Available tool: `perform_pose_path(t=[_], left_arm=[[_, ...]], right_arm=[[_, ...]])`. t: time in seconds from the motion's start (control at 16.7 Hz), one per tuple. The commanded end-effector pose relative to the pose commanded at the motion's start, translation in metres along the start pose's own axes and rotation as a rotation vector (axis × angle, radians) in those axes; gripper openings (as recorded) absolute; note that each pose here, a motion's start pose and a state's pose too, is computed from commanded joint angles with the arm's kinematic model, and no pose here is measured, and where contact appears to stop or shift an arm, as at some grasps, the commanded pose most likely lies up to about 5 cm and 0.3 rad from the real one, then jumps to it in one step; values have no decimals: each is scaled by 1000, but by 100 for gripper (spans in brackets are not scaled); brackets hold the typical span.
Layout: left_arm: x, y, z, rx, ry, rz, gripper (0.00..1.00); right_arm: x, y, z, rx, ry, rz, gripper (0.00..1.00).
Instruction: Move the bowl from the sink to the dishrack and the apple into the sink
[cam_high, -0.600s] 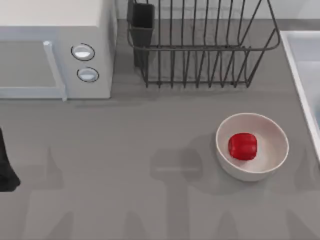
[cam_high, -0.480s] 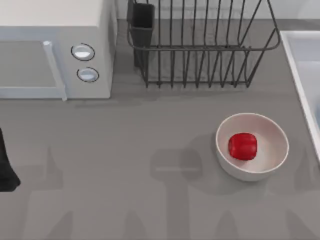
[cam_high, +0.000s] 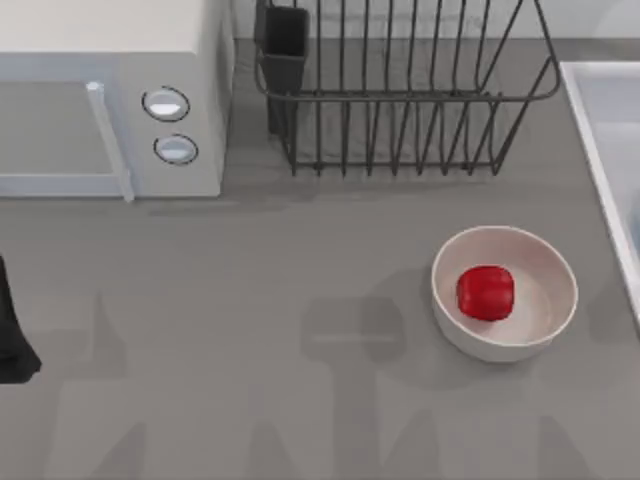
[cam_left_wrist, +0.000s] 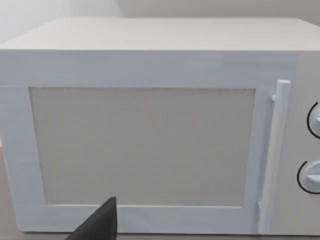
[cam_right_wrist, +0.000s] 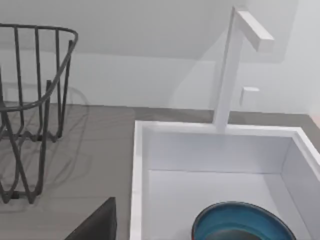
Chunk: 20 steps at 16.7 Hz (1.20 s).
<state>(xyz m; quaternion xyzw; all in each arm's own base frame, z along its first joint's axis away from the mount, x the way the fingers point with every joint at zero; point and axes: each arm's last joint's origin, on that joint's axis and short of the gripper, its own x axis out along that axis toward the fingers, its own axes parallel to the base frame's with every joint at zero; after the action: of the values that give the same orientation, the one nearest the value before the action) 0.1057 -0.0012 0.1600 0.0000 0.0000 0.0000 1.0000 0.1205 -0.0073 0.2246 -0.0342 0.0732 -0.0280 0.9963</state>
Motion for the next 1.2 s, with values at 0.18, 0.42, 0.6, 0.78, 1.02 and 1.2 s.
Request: perform_pose_path(t=[0.18,0.42,0.6,0.78,1.02,1.2], left_arm=[[0,0,0,0,0,0,100],[0,0,0,0,0,0,100],[0,0,0,0,0,0,100],[0,0,0,0,0,0,100],[0,0,0,0,0,0,100],[0,0,0,0,0,0,100]], right_arm=[[25,-7,33,-38,187,-16,100],[87,-22,59,-68,535,-10,100],[148,-38,56,-65,826,16,100],[210,-58,36,-41,1093,54,100],[281,-88,-3,6,1340,103,100],[321,-111,-25,29,1409,120,100]])
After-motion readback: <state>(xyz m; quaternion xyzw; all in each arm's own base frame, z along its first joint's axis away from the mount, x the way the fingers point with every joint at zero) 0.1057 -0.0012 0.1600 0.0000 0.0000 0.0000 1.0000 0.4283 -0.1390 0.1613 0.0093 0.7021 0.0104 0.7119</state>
